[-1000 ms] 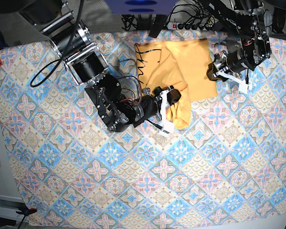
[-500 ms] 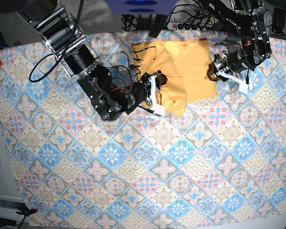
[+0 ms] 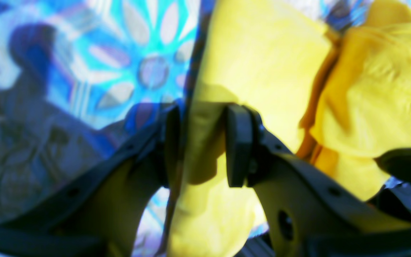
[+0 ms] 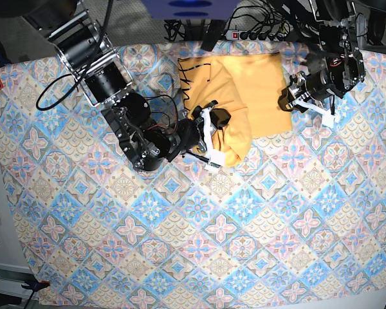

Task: Fold the T-shirt properly
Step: 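Hold the folded shirt with the right gripper and press it down, then grasp the shirt bundle with both grippers and pull it toward the robot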

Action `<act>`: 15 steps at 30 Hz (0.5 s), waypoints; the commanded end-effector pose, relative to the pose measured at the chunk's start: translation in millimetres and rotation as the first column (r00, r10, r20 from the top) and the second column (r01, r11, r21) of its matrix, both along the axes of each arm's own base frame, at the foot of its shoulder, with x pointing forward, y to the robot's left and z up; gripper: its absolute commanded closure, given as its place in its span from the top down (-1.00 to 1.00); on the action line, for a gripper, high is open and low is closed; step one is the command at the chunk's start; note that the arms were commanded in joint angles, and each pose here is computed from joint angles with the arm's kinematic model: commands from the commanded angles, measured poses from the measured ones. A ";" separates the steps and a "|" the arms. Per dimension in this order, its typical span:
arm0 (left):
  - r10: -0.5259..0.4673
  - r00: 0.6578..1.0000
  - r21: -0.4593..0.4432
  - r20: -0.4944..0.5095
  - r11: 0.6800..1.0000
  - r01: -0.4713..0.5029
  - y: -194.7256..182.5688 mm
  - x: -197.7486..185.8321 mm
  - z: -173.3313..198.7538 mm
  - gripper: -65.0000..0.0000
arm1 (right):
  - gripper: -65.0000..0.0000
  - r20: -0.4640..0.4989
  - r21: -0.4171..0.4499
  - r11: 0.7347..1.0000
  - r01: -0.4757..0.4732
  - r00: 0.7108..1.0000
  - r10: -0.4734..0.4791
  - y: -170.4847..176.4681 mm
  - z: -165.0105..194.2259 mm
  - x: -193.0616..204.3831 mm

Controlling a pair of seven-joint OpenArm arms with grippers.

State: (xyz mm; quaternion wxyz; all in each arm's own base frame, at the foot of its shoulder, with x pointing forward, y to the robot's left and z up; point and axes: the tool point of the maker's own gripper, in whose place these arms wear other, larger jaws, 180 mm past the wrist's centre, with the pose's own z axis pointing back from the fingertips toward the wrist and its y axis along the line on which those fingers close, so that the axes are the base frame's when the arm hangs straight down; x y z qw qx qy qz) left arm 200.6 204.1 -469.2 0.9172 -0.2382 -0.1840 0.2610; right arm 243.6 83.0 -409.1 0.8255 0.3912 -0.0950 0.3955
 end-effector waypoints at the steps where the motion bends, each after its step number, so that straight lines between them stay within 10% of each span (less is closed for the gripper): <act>1: -0.008 1.000 0.025 0.016 1.000 0.008 0.8 4.3 1.2 -0.36 | -0.96 0.042 0.031 0.999 0.012 0.999 -0.013 1.3 14.4 15.8; 15: -0.151 0.986 -0.003 0.066 0.988 0.152 -56.4 25.2 0.3 -0.67 | -0.96 0.069 -0.029 0.993 0.114 0.991 -0.112 -52.1 9.2 42.3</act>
